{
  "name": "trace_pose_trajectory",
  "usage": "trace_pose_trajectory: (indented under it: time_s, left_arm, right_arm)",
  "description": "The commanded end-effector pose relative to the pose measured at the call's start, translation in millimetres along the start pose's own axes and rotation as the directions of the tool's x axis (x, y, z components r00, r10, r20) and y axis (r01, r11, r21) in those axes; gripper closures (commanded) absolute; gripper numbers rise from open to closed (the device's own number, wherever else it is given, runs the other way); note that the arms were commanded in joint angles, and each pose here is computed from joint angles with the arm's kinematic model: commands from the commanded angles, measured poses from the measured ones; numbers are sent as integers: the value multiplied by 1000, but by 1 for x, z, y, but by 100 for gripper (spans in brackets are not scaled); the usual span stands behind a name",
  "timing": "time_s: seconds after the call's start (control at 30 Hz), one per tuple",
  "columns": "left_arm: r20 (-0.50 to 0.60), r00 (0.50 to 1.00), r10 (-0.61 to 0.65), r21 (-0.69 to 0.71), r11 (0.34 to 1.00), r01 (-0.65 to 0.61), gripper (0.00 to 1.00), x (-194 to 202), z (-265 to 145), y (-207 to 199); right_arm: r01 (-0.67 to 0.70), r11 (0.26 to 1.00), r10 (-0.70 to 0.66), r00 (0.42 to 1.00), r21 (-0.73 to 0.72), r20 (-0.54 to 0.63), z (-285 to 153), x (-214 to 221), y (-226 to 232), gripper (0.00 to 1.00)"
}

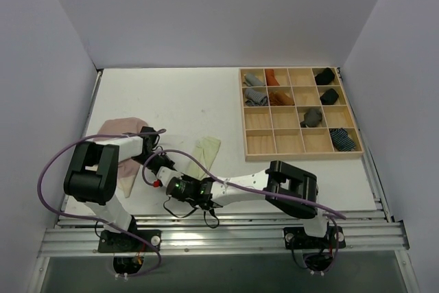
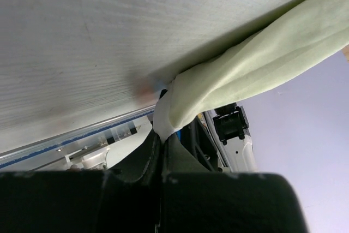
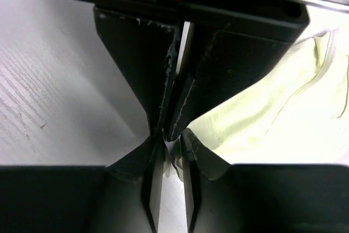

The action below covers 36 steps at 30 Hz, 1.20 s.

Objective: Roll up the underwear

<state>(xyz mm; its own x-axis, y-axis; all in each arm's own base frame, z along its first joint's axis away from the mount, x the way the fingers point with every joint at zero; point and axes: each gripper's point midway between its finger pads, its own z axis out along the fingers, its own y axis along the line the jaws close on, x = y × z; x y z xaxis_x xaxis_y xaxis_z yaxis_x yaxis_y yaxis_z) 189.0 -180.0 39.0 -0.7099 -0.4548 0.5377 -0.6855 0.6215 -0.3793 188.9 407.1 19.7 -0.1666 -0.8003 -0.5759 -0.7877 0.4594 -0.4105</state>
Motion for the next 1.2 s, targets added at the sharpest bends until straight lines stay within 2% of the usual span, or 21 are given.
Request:
trace_pose_trajectory:
  time_s: [0.0, 0.07, 0.13, 0.27, 0.4, 0.47, 0.6, 0.7, 0.83, 1.0, 1.17]
  left_arm:
    - [-13, 1000, -6, 28, 1000, 6, 98, 1, -5, -7]
    - [-14, 1000, -5, 51, 999, 5, 94, -1, -10, -12]
    - [-5, 1000, -7, 61, 998, 7, 85, -3, -17, -14]
    - [85, 996, 29, 81, 996, -36, 62, -19, -43, -20]
    - [136, 990, 44, 45, 998, -51, 52, -28, -56, -14]
    - [154, 986, 60, 40, 997, -67, 51, -30, -60, -14]
    - [201, 974, 106, 25, 993, -113, 51, -37, -66, -16]
    - [229, 961, 152, 22, 987, -161, 50, -40, -67, -16]
    - [246, 952, 183, 57, 978, -203, 50, -40, -64, -19]
    - [269, 939, 214, 110, 962, -250, 50, -40, -59, -29]
    - [284, 937, 204, 92, 967, -238, 50, -40, -52, -21]
  right_arm:
    - [15, 999, -16, 1000, 39, 6, -5, 1, -13, 91]
    - [13, 1000, -13, 1000, -15, 12, -8, -1, -7, 96]
    - [5, 995, -3, 1000, -97, 21, -14, -8, 1, 100]
    - [-77, 967, 72, 997, -243, -30, -17, -8, 6, 100]
    - [-184, 912, 161, 983, -366, -93, -18, -9, 0, 100]
    - [-237, 885, 202, 971, -401, -129, -17, -8, -2, 100]
    - [-356, 763, 298, 934, -539, -195, -23, -20, 2, 100]
    - [-425, 697, 343, 905, -578, -253, -17, -21, 0, 100]
    - [-495, 559, 389, 865, -665, -317, -19, -28, 3, 100]
    - [-564, 487, 417, 821, -667, -391, -3, -17, 3, 100]
    - [-621, 401, 479, 769, -673, -424, 8, -13, -7, 100]
